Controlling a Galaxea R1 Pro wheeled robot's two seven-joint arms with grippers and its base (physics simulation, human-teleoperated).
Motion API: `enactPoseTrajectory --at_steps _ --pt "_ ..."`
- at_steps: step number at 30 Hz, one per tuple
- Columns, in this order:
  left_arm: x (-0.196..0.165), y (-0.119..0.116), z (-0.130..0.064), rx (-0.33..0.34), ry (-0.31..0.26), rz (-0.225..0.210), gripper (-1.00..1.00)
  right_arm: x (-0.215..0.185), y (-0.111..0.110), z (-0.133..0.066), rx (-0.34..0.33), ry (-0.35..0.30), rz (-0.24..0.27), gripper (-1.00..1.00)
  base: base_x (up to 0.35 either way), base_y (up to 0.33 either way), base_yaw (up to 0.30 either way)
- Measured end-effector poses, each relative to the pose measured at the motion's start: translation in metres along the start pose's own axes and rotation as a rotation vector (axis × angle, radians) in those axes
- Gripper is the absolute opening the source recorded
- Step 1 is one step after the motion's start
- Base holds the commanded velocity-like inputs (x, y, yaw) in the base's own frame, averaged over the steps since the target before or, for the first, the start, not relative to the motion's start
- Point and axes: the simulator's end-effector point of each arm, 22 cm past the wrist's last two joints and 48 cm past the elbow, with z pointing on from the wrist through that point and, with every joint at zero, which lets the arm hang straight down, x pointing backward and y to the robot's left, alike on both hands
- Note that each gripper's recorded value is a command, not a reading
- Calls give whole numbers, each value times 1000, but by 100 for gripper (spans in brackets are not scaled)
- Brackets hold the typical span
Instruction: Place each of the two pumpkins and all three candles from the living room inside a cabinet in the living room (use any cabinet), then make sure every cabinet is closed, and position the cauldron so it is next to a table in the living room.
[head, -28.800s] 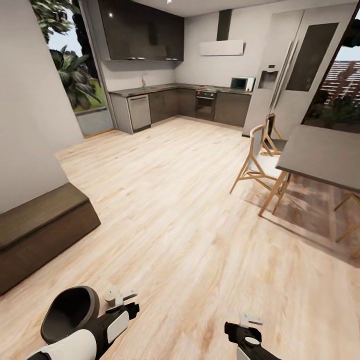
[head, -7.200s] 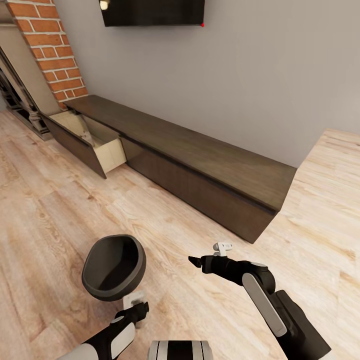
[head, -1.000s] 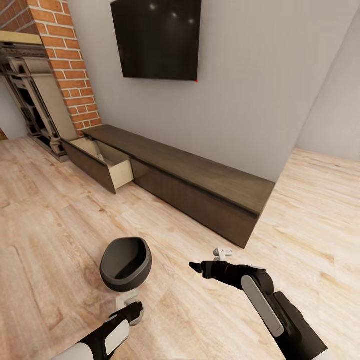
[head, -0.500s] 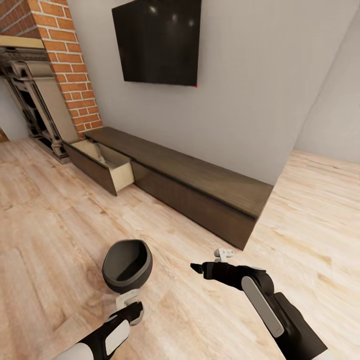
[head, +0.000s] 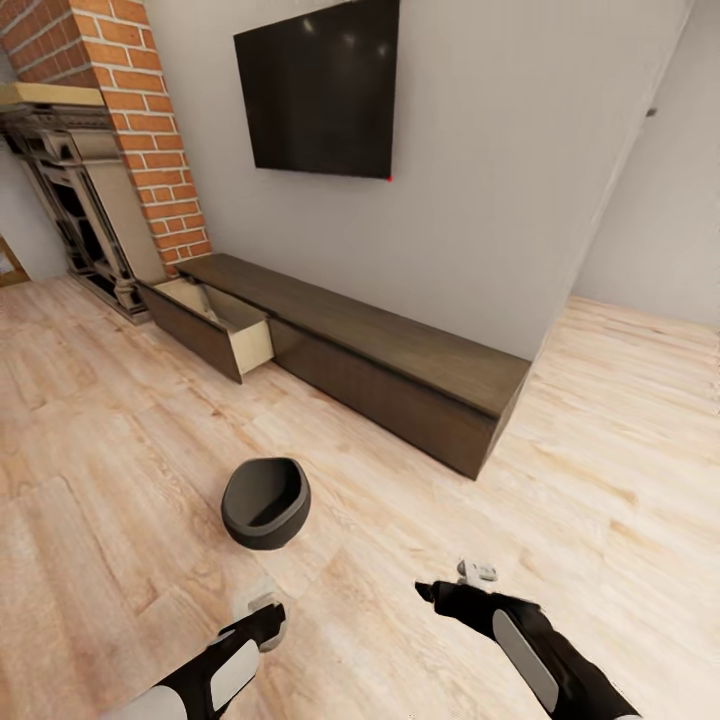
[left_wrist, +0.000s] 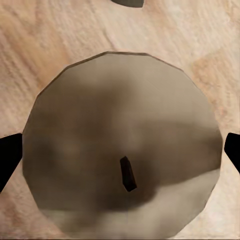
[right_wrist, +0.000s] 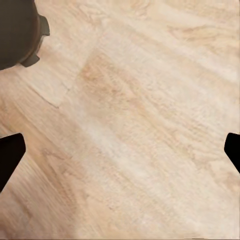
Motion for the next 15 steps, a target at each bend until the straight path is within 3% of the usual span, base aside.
enactPoseTrajectory --at_steps 5,10,15 --pt "-7 -2 -8 -1 0 0 -100 5 -23 -1 59 -38 17 100 -328 0 44" --pt "-12 -1 -16 -8 2 0 -100 13 -37 -5 100 -40 25 100 -328 0 218" --pt "-13 37 -21 -75 18 9 -100 12 -42 -12 123 -46 23 100 -303 0 280"
